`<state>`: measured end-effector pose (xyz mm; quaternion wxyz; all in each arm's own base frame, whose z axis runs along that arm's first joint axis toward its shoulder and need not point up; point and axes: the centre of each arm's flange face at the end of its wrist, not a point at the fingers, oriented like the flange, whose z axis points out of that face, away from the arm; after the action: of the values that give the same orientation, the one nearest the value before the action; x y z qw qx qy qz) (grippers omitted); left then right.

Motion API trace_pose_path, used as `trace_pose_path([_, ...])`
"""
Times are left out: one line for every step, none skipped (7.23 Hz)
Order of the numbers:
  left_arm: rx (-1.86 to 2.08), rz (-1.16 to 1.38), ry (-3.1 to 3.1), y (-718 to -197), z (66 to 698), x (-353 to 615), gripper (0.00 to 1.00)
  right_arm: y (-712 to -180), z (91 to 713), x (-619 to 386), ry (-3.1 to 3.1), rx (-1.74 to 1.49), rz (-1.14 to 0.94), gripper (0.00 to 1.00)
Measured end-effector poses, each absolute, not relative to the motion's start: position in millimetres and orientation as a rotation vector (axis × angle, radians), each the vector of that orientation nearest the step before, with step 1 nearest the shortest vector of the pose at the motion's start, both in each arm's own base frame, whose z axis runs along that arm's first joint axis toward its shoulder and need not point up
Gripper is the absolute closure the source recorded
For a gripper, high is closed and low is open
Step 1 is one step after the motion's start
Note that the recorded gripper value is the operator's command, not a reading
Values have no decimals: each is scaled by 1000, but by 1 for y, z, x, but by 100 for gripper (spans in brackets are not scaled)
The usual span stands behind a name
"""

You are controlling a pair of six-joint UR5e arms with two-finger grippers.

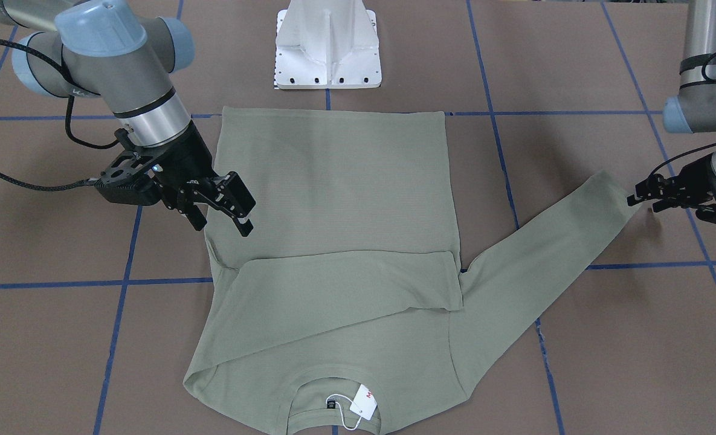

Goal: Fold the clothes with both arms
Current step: 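Release the folded sleeve and raise the right gripper away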

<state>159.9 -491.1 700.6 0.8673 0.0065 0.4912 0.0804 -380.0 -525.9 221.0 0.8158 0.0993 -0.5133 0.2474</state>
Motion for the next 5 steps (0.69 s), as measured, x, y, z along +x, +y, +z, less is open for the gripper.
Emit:
trace_pose_path([13,173,1029,-489,701,162,38,-526,222,-379,-1093,211,528,1])
trace_pose_path([10,180,1030,-488,700,165,52,-526,224,-379,-1091,211,528,1])
trace_pose_path([10,184,1031,-487,699,167,66,-526,224,-378,-1091,211,529,1])
trace_pose_path([12,187,1032,-487,697,168,99,-526,224,-378,-1090,211,529,1])
trace_pose_path([13,191,1036,-487,695,169,100,-526,225,-378,-1090,210,529,1])
